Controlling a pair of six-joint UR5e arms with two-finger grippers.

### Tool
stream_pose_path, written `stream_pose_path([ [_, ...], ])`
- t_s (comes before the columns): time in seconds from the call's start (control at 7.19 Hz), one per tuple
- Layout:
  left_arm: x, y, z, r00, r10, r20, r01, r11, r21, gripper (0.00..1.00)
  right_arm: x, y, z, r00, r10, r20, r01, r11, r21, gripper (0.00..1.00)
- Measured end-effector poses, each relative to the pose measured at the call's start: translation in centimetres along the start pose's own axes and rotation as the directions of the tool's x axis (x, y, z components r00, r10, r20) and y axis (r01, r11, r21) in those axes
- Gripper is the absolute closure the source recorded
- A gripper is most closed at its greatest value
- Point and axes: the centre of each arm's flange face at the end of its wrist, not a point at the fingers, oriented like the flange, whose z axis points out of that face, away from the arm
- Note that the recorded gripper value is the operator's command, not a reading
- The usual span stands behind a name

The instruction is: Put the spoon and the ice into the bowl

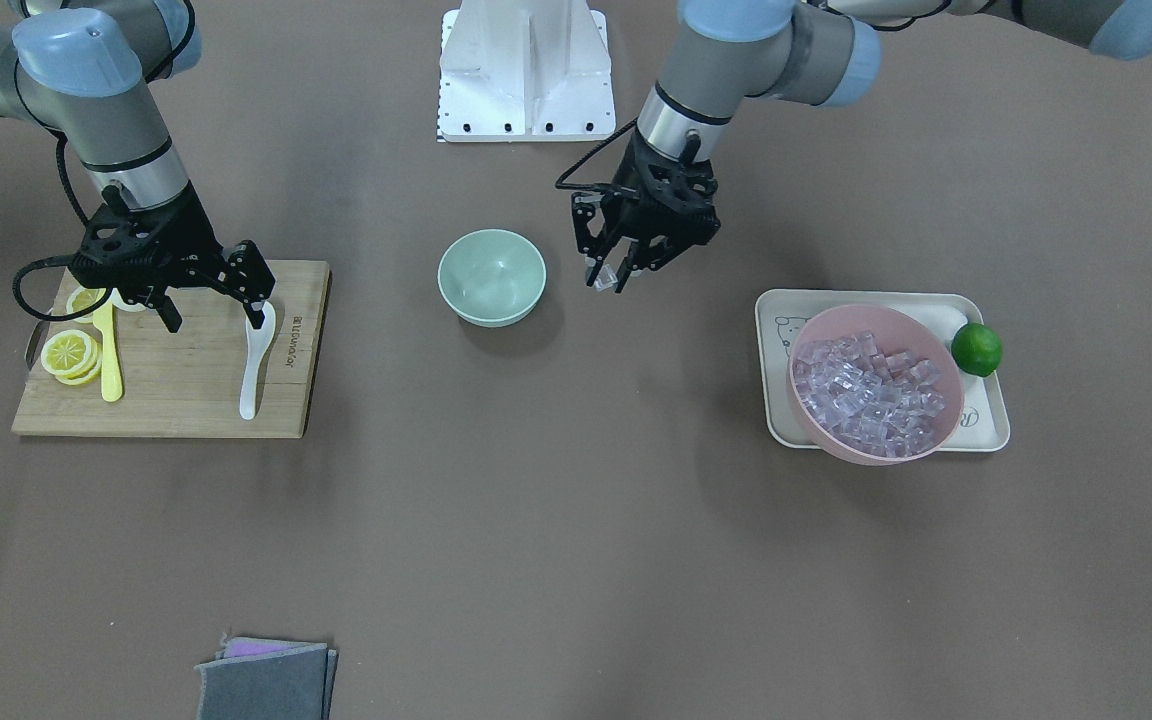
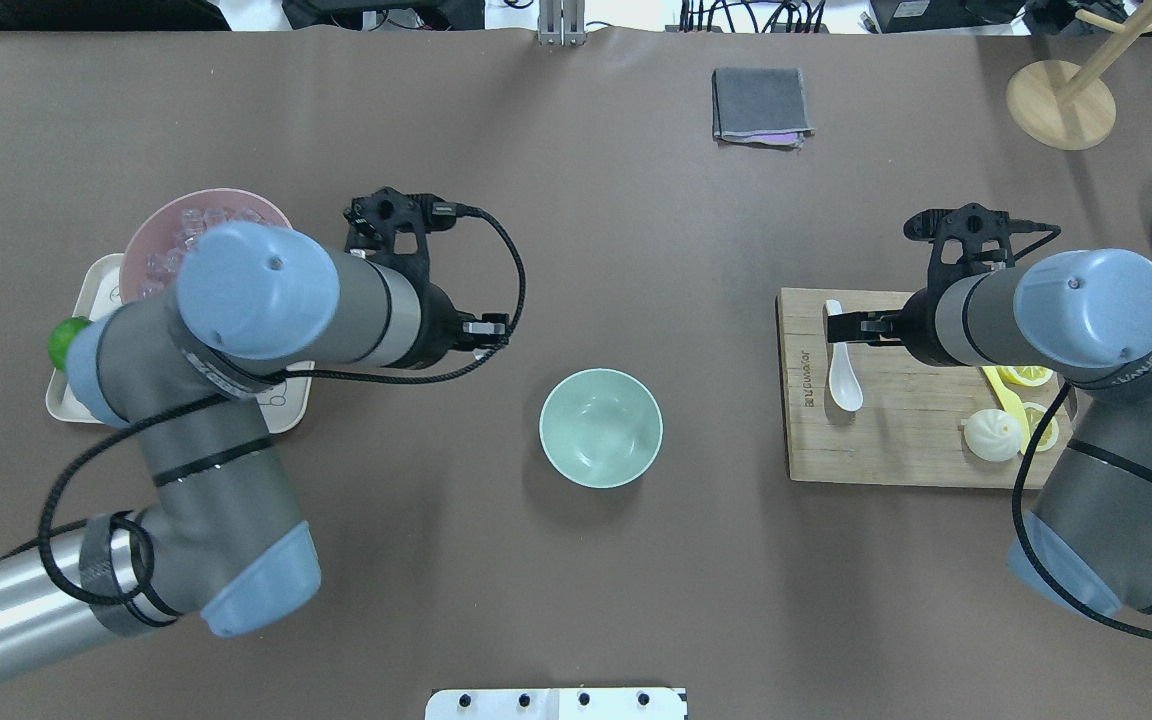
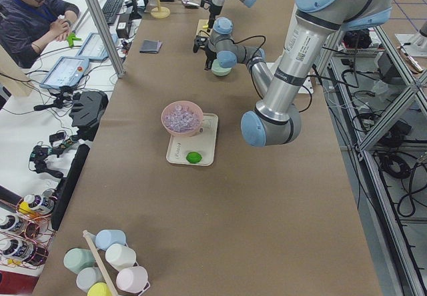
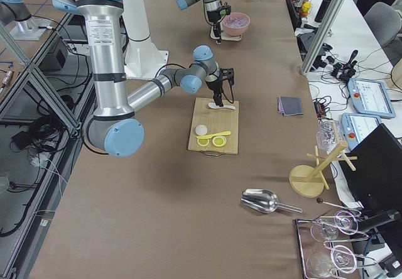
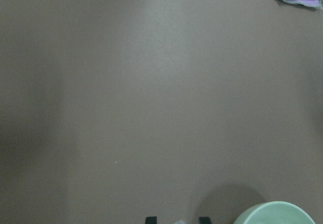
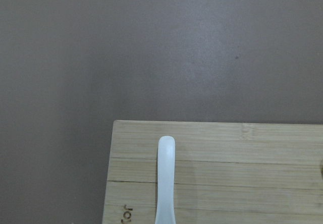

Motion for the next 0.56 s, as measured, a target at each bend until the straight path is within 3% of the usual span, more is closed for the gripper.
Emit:
stream_pose_path([
  [0.28,3.7,4.8,2.7,1.0,-0.01,0.008,0.01,1.0,0.025,1.0,-0.1,0.0,0.0,1.0,0.002,0.001,-0.002,1.0,0.001,0.0],
  [0.56,5.6,6.8,4.2,1.0,-0.017,0.01,0.016,0.999,0.03,1.0,-0.2,0.0,0.3,1.0,0.001,-0.002,-0.001,1.0,0.0,0.0],
])
